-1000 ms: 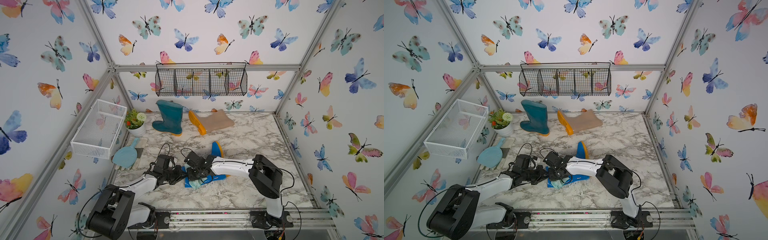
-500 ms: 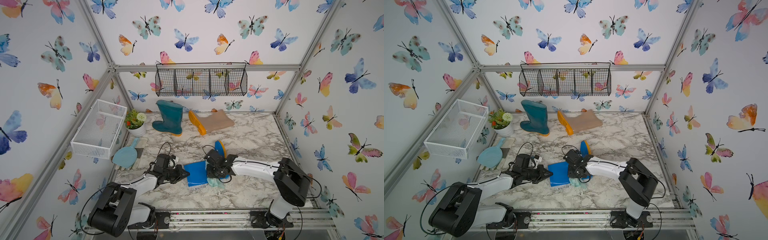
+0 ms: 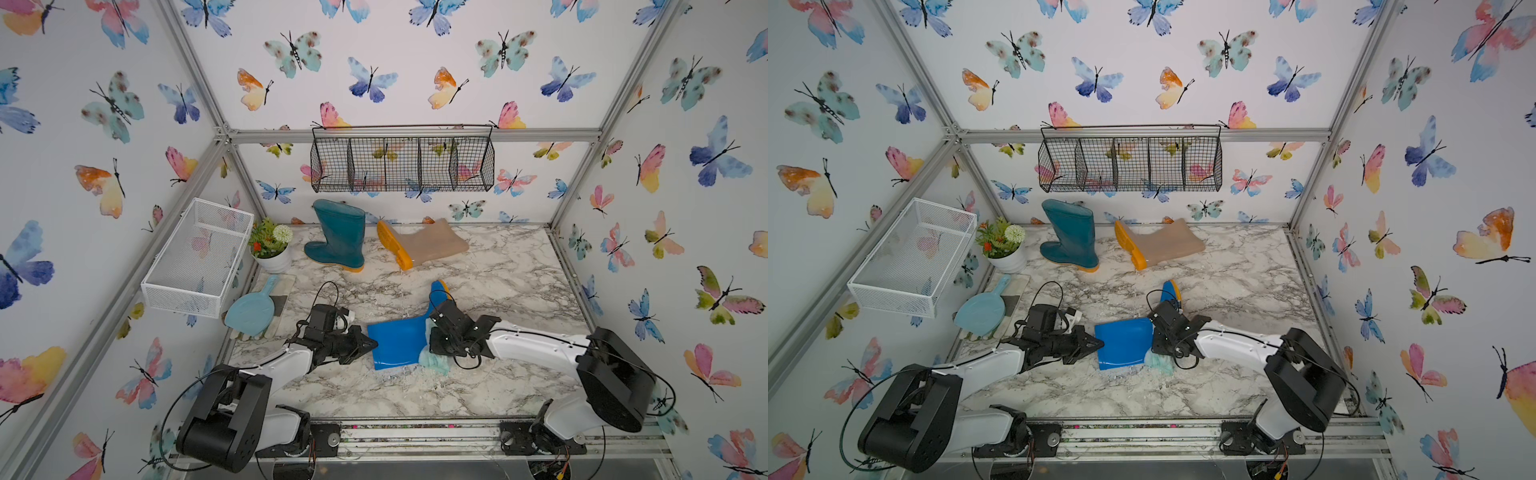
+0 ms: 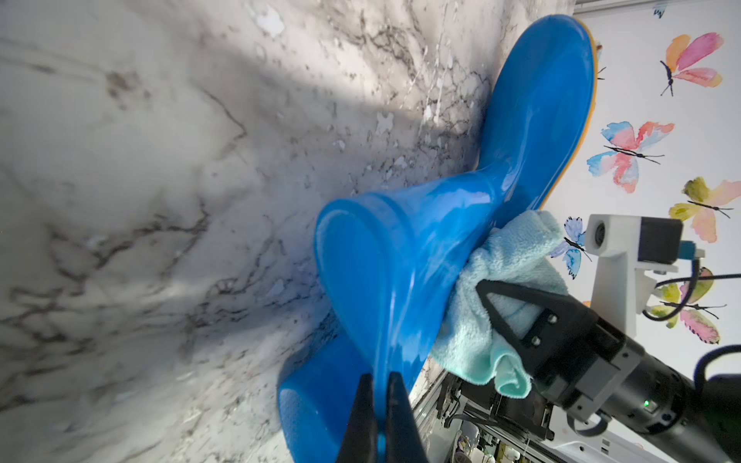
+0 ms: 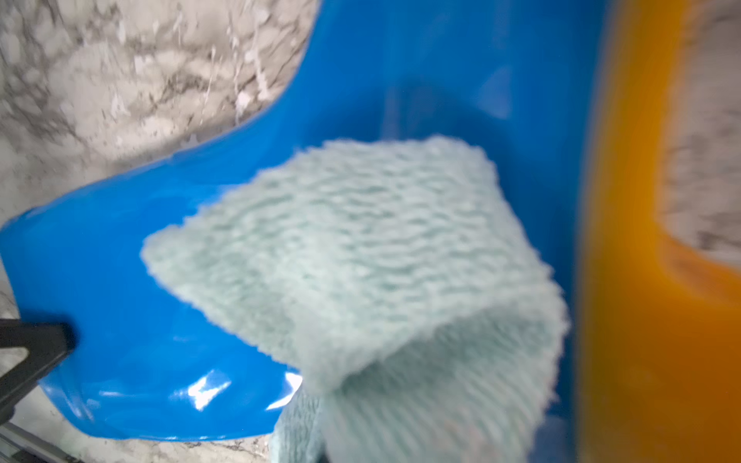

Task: Wipe the rubber boots with a cloth
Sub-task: Wipe the dirt off the rubber boot.

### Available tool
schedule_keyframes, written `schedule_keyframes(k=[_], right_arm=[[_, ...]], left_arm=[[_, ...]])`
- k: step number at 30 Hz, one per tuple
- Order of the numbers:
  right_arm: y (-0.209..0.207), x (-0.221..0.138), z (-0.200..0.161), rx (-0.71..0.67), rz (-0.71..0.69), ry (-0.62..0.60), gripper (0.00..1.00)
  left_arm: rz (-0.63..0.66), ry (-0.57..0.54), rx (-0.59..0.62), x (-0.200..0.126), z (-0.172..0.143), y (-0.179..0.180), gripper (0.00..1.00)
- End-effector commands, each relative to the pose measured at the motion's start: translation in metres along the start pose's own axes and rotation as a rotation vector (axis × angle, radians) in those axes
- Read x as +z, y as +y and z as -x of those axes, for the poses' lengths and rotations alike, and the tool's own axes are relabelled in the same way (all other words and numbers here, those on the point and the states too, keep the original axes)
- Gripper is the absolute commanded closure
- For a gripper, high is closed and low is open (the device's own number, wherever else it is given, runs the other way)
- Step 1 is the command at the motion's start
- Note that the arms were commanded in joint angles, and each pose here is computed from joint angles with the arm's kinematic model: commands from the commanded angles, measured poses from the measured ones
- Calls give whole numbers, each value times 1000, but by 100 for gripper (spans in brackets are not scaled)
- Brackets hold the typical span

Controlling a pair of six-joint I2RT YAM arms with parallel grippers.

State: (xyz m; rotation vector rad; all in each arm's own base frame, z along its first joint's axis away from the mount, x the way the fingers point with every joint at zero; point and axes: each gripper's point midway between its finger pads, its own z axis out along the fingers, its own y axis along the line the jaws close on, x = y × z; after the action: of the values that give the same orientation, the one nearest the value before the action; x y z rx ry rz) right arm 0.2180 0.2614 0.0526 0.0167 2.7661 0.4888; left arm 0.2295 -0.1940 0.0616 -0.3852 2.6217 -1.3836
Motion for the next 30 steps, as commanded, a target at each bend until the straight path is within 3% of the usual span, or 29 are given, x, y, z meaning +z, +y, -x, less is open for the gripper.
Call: schedule_keyframes(k=[1,6,9,13,18,21,24,26,30], right_arm=[[21,12,-15,-126,22,8,98],[128,30,-59,-506,59,9,97],[173,34,-77,-632,125,-7,98],[147,37,-78,-632,63,-26,97],[19,21,-55,-440,-168,-37,97],[-17,-5,-37,-327,-163,-124,97],[6,-22,-25,-326,-27,-199,97],[32,-21,-26,-359,55,-176,98],[108,-1,-49,-564,124,-120,98]], left_arm=[[-34,-9,-16,-1,2,-2,100],[-56,21,-55,4,4,-6,100],[-64,27,-70,4,10,-9,100],[-113,22,-127,-2,17,-10,100],[-142,36,-172,-12,23,-3,100],[-124,43,-164,-13,24,0,100],[-117,37,-162,-13,24,0,100],[-113,33,-163,-12,24,1,100],[-112,23,-165,-13,27,-1,100]])
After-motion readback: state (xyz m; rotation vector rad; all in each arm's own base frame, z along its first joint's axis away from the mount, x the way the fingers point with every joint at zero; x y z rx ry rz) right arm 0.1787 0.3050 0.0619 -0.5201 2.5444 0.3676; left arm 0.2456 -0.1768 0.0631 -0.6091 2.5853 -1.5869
